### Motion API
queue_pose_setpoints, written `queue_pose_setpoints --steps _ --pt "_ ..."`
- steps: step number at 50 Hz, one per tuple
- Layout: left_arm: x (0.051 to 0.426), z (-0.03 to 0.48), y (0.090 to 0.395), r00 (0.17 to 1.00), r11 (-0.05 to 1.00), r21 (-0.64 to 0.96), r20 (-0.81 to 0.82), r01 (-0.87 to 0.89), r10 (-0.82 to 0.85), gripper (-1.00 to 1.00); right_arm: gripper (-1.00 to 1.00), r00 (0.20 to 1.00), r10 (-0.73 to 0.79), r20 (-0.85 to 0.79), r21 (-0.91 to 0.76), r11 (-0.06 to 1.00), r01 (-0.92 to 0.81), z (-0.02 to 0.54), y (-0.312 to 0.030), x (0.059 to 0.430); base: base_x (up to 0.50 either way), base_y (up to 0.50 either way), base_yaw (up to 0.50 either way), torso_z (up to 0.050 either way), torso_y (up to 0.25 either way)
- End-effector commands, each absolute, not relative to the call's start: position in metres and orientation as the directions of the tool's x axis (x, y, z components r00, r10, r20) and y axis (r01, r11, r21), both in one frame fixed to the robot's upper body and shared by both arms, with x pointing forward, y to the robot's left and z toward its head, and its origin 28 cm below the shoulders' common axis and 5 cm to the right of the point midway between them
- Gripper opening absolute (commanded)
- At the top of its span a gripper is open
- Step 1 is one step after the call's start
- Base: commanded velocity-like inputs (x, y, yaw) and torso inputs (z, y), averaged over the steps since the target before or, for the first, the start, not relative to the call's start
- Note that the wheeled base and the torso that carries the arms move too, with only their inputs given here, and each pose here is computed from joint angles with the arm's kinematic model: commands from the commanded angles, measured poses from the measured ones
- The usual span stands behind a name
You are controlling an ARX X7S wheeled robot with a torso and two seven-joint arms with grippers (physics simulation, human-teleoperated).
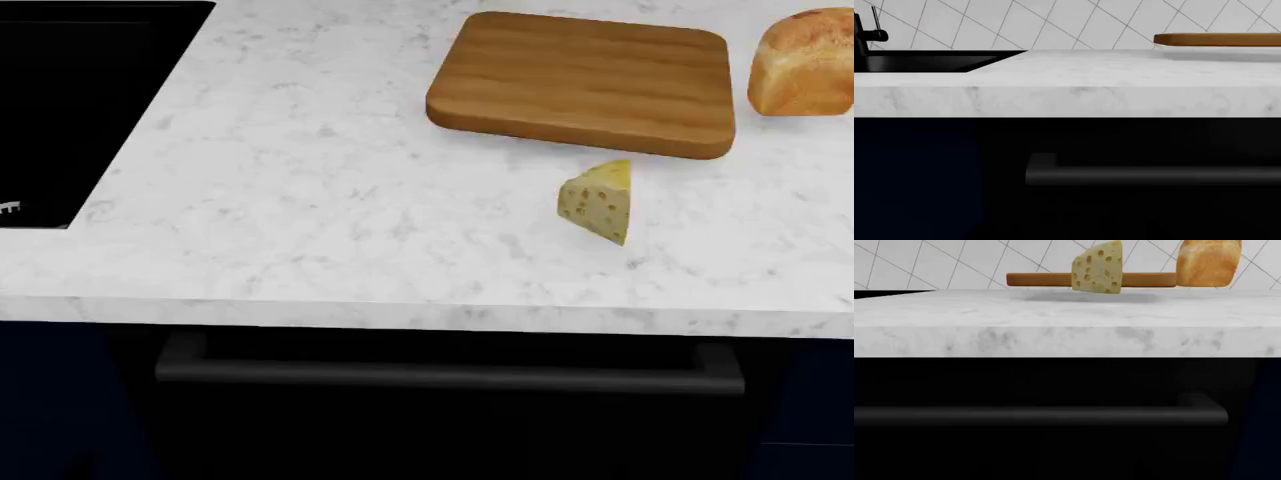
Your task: Place the bread and cheese on the cutting board.
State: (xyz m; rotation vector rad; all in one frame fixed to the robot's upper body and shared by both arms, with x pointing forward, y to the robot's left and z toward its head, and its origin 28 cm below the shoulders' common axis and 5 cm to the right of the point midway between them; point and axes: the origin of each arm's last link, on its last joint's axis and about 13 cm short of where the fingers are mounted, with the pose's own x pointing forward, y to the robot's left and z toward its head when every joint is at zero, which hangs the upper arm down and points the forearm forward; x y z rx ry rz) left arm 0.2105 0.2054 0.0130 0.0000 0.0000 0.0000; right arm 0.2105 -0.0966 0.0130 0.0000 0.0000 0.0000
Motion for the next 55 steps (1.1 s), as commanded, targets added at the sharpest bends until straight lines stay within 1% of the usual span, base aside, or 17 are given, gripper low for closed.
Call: queue_pose_setpoints --steps 1,3,14,20,25,27,36,39,55 --pt "0.2115 0.0111 0.2080 1.000 1.000 0.000 0.000 -0.010 0.010 1.00 1.00 1.000 0.000 0.000 0.000 1.000 0.000 0.0113 -0.0969 0.2113 0.00 0.00 0.00 0.000 0.000" --pt "0.2116 0.0117 0.2049 1.000 1.000 -0.003 -0.009 0.009 -0.009 1.00 1.00 1.000 0.005 0.002 -0.001 1.000 -0.005 0.0131 -0.0943 0.2104 0.00 0.00 0.00 0.000 0.000" --pt "0.2128 0.0118 0.2089 0.999 0.999 -0.006 -0.030 -0.037 0.037 1.00 1.00 1.000 0.009 0.023 -0.009 1.000 -0.009 0.0154 -0.0936 0.2095 0.00 0.00 0.00 0.000 0.000" --pt "0.2134 0.0135 0.2112 0.998 0.998 -0.037 0.002 -0.055 0.055 1.00 1.00 1.000 0.012 0.025 -0.014 1.000 -0.012 0.0136 -0.0941 0.2102 0.00 0.00 0.00 0.000 0.000" --pt "0.2124 0.0123 0.2108 0.999 0.999 -0.010 -0.002 -0.045 0.045 1.00 1.00 1.000 0.013 0.026 -0.022 1.000 -0.012 0.0138 -0.0940 0.2097 0.00 0.00 0.00 0.000 0.000" --pt "0.2116 0.0146 0.2105 0.999 0.999 -0.008 0.019 -0.033 0.033 1.00 1.00 1.000 0.012 0.026 -0.022 1.000 -0.012 0.0141 -0.0940 0.2097 0.00 0.00 0.00 0.008 0.000" --pt "0.2116 0.0159 0.2112 0.999 1.000 -0.003 0.036 -0.025 0.026 1.00 1.00 1.000 0.002 0.024 -0.004 1.000 -0.002 0.0165 -0.0945 0.2089 0.00 0.00 0.00 0.047 0.000" --pt "0.2117 0.0169 0.2123 0.999 0.999 -0.002 0.040 -0.035 0.035 1.00 1.00 1.000 0.003 0.025 -0.020 1.000 -0.002 0.0147 -0.0956 0.2096 0.00 0.00 0.00 0.050 0.000" --pt "0.2113 0.0135 0.2109 1.000 1.000 0.004 0.023 -0.015 0.015 1.00 1.00 1.000 -0.002 0.016 -0.021 1.000 0.002 0.0147 -0.0963 0.2094 0.00 0.00 0.00 0.050 0.000"
